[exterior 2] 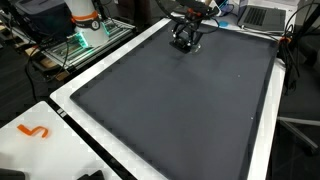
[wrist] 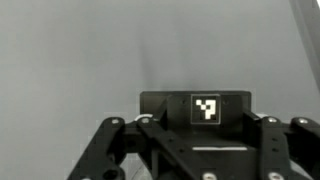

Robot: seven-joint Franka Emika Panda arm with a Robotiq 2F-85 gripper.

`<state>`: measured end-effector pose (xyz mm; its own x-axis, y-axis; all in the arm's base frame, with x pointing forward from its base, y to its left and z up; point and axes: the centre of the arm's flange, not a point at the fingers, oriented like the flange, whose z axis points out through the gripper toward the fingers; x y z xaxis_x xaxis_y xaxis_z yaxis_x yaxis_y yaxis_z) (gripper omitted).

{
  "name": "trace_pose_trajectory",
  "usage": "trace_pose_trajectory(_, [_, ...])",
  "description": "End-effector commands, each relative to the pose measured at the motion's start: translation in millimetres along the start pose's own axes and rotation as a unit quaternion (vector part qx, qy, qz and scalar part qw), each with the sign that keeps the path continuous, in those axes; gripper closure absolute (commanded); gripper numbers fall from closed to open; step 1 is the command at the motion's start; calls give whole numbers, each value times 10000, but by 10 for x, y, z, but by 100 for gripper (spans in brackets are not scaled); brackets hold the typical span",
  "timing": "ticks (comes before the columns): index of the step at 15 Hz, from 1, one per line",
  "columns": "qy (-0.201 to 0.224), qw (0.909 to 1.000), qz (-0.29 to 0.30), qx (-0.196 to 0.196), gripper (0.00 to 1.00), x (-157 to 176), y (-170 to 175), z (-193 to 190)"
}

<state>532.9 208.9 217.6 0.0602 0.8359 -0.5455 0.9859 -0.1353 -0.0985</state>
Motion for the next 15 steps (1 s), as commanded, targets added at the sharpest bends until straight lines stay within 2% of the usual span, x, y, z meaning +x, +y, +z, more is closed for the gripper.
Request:
trace_pose_trajectory(1, [261, 9995, -100, 111, 69, -73, -24, 85])
trace_pose_trajectory(15, [814, 9966, -112, -104, 69, -425, -144, -81])
